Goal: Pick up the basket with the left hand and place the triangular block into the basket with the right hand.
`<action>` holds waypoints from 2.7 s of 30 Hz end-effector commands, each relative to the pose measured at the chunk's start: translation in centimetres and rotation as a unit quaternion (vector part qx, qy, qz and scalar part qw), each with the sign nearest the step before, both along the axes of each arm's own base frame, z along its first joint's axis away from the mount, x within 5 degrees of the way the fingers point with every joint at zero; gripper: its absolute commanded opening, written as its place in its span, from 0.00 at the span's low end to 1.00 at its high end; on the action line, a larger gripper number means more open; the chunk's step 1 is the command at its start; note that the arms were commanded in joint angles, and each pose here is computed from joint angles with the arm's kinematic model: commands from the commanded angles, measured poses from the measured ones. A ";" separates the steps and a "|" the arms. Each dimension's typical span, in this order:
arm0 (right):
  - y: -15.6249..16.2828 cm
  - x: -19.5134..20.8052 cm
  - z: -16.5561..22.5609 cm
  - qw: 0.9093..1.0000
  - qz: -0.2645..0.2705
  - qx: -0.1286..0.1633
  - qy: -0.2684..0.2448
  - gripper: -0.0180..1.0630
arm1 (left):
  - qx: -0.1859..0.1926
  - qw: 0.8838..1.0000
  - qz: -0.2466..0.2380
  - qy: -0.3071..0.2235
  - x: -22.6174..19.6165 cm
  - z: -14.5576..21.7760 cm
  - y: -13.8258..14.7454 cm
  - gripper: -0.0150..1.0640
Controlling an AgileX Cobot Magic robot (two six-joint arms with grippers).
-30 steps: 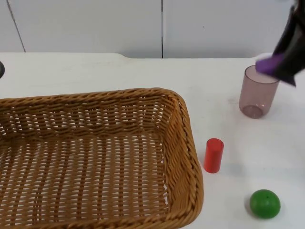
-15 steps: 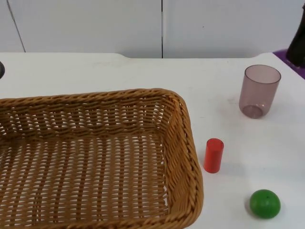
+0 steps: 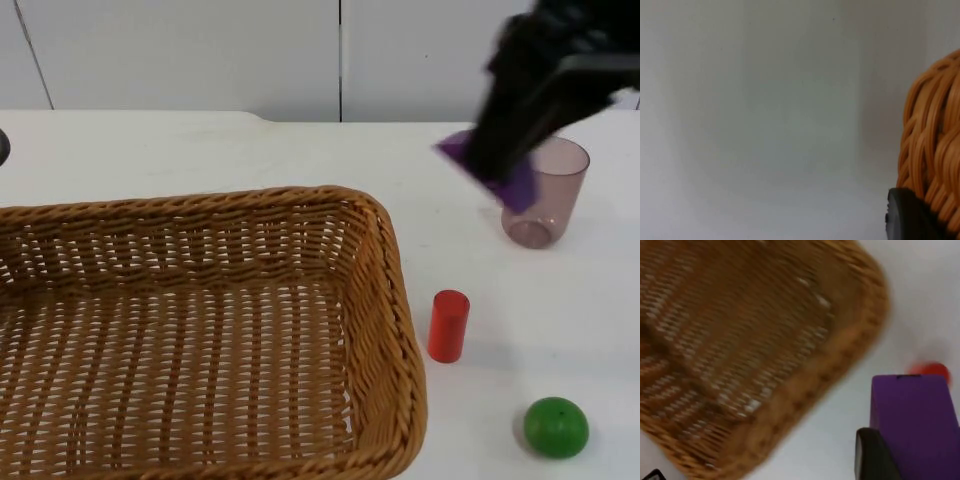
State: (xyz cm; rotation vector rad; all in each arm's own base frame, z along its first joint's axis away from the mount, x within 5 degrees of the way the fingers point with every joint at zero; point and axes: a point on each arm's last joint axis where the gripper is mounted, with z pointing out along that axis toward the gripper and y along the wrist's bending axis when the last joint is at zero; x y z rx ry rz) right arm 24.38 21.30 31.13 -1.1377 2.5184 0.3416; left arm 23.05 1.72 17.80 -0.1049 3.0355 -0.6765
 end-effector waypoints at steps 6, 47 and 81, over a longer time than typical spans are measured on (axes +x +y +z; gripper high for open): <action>5.3 -3.1 0.0 0.994 0.088 0.039 -0.053 0.02 | -0.018 1.000 0.007 -0.004 -0.1 0.4 -0.3 0.01; 3.4 -5.5 7.3 0.961 0.085 0.160 -0.210 0.63 | -0.022 1.000 0.019 -0.011 0.5 0.3 -0.3 0.01; -4.5 -11.6 10.6 0.915 0.060 0.261 -0.300 0.63 | -0.003 0.997 0.071 -0.023 15.5 -8.7 3.7 0.01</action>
